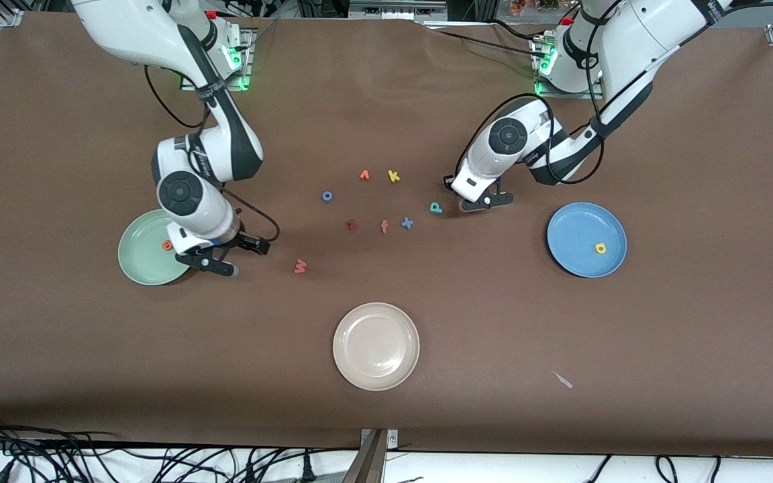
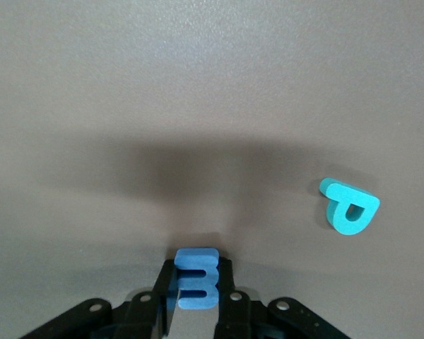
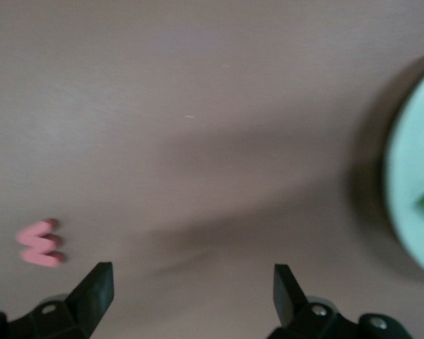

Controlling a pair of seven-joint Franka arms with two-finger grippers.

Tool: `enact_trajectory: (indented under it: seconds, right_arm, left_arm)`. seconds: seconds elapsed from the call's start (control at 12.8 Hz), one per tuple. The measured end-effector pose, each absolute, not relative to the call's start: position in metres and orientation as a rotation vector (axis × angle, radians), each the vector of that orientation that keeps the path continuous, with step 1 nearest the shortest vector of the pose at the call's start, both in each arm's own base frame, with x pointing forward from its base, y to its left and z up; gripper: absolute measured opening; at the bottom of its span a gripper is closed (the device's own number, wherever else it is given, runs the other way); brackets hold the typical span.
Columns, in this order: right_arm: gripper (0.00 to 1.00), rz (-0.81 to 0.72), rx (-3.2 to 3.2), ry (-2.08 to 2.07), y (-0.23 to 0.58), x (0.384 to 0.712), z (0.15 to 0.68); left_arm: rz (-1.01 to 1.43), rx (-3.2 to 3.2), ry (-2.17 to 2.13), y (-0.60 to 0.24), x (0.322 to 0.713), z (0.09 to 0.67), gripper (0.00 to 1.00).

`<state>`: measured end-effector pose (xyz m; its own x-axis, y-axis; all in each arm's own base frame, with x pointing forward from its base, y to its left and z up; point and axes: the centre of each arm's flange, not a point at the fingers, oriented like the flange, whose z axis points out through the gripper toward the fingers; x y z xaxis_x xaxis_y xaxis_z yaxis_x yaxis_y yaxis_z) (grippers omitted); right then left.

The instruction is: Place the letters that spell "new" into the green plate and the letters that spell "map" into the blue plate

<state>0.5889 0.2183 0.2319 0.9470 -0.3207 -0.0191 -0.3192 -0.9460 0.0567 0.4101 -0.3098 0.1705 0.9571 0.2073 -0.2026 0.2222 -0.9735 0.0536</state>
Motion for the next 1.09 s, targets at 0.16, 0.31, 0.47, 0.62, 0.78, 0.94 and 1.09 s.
enact_trajectory:
  seconds: [0.16, 0.31, 0.47, 0.62, 0.78, 0.94, 1.09]
  right_arm:
    - [1.0, -0.027, 3.057, -0.628, 0.248, 0.601, 0.228]
    - [1.0, -0.02, 3.078, -0.72, 0.275, 0.611, 0.226]
    - [1.0, -0.031, 3.09, -0.752, 0.286, 0.619, 0.218]
    - [1.0, -0.055, 3.096, -0.76, 0.295, 0.618, 0.207]
    - [1.0, -0.082, 3.094, -0.757, 0.3, 0.615, 0.196]
    - [0.99, -0.093, 3.096, -0.751, 0.304, 0.612, 0.188]
    - [0.95, -0.083, 3.102, -0.751, 0.305, 0.612, 0.183]
  left_arm:
    - [-0.29, 3.049, 0.368, -0.302, 0.425, 0.176, 0.27]
    - [-0.262, 3.115, 0.449, -0.283, 0.469, 0.205, 0.27]
    - [-0.224, 3.177, 0.503, -0.249, 0.527, 0.254, 0.27]
    - [-0.234, 3.216, 0.49, -0.199, 0.568, 0.29, 0.27]
    - [-0.302, 3.233, 0.401, -0.136, 0.588, 0.297, 0.27]
    - [-0.372, 3.217, 0.281, -0.076, 0.594, 0.287, 0.27]
    - [-0.451, 3.173, 0.209, -0.038, 0.593, 0.264, 0.27]
